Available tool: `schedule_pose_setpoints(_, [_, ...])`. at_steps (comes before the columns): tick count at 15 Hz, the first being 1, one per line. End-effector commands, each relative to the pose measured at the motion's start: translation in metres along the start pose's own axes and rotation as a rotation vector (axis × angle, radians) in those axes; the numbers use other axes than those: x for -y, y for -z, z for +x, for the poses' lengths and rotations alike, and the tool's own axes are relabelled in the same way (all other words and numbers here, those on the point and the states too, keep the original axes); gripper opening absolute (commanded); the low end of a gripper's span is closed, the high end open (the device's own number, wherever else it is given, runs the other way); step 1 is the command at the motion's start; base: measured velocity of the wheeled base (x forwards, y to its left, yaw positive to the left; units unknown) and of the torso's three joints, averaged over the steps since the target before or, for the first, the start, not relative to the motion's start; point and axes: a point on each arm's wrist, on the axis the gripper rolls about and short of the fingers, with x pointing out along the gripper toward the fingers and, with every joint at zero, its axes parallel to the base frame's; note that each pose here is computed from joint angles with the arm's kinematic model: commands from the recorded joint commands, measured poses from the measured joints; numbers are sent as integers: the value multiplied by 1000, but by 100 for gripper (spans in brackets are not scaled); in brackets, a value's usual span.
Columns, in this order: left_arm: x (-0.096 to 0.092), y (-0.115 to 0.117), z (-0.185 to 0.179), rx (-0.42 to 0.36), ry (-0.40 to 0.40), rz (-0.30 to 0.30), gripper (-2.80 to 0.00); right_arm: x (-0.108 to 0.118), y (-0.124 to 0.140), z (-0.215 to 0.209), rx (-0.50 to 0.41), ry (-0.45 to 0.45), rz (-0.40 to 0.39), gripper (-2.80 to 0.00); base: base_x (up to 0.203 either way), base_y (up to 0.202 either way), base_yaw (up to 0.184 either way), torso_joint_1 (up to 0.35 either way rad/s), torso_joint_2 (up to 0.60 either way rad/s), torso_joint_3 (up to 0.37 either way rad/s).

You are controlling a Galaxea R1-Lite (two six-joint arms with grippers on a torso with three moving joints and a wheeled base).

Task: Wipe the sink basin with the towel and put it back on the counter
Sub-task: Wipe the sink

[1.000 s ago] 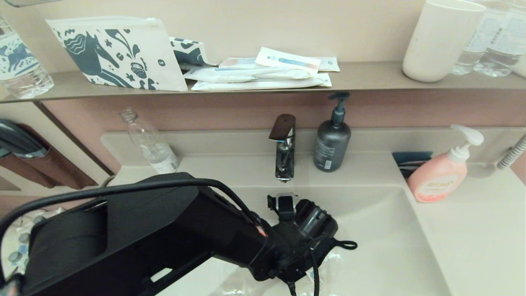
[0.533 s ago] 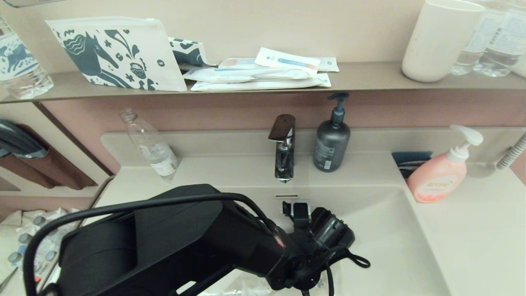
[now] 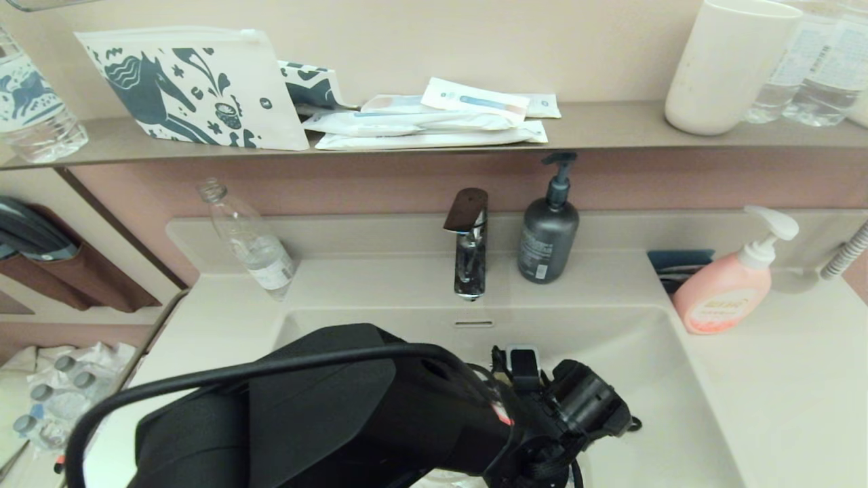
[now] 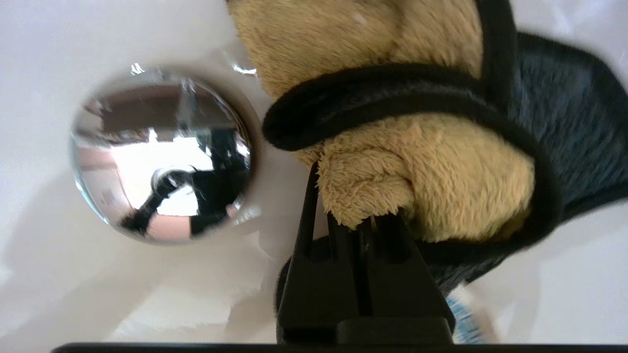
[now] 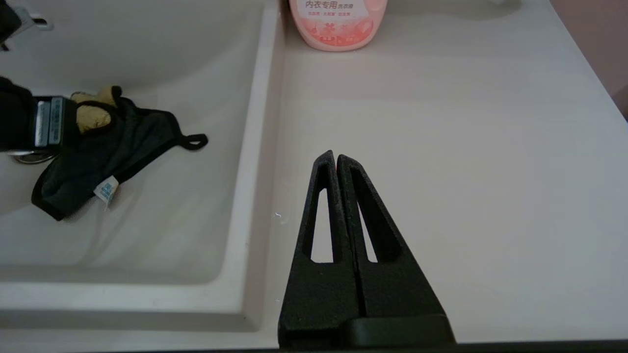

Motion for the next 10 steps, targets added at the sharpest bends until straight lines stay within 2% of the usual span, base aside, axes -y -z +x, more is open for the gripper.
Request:
schedule_pose_setpoints(1, [2, 14, -5, -37, -24, 27, -280, 0, 0, 0, -1, -1, 0, -280, 0, 0, 0, 0, 0, 0])
schedule_pose_setpoints(3, [-1, 33, -11, -106, -64, 50, -280, 0, 0, 0, -1, -1, 0, -280, 0, 0, 0, 0, 0, 0])
schedule_pose_setpoints(6, [-11, 49, -15, -150, -95, 78, -280, 0, 0, 0, -2, -1, 0, -280, 0, 0, 0, 0, 0, 0])
schedule_pose_setpoints(10, [-41, 67, -22, -206, -166, 143, -280, 0, 0, 0, -1, -1, 0, -280, 0, 0, 0, 0, 0, 0])
